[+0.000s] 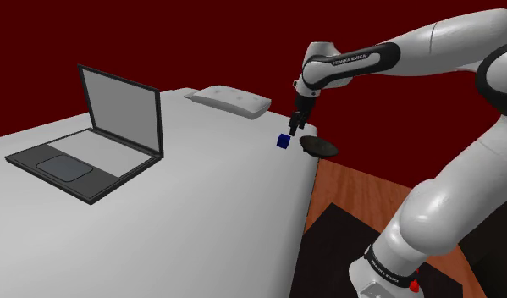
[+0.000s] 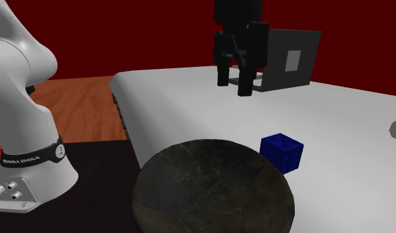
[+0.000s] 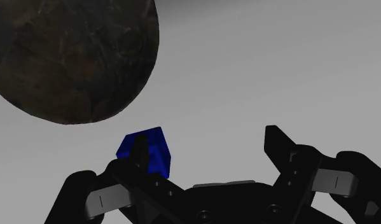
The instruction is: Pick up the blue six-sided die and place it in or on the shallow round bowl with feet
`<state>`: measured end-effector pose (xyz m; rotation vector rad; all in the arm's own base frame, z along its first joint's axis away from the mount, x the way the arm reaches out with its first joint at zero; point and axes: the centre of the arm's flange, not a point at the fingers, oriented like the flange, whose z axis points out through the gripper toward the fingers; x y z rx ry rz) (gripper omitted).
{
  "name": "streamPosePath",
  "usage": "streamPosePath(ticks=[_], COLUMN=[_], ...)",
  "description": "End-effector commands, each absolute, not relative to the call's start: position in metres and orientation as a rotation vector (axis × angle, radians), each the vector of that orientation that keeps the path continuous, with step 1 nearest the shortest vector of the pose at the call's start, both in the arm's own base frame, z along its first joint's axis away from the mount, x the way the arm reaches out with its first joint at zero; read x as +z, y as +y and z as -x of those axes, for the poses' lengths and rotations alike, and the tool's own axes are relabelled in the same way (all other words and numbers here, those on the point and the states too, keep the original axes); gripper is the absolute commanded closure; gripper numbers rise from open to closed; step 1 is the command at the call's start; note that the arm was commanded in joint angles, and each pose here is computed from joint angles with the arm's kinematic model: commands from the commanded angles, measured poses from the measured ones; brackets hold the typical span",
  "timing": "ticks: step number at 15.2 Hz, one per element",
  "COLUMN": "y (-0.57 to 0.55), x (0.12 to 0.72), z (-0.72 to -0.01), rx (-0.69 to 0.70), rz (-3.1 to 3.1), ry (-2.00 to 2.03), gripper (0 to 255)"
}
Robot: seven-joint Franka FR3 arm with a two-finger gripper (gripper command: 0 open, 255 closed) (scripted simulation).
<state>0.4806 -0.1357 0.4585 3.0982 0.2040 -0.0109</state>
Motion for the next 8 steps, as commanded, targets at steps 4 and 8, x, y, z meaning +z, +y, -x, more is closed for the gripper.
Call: streamPosePath(ticks=[4, 8], y=[-0.176, -0.200], x=[0.422, 0.399], z=[-0.527, -0.559], rx=[-0.007, -0.005], rz=[-3.115, -3.126], ry=[0.258, 0.293], gripper=[0, 0])
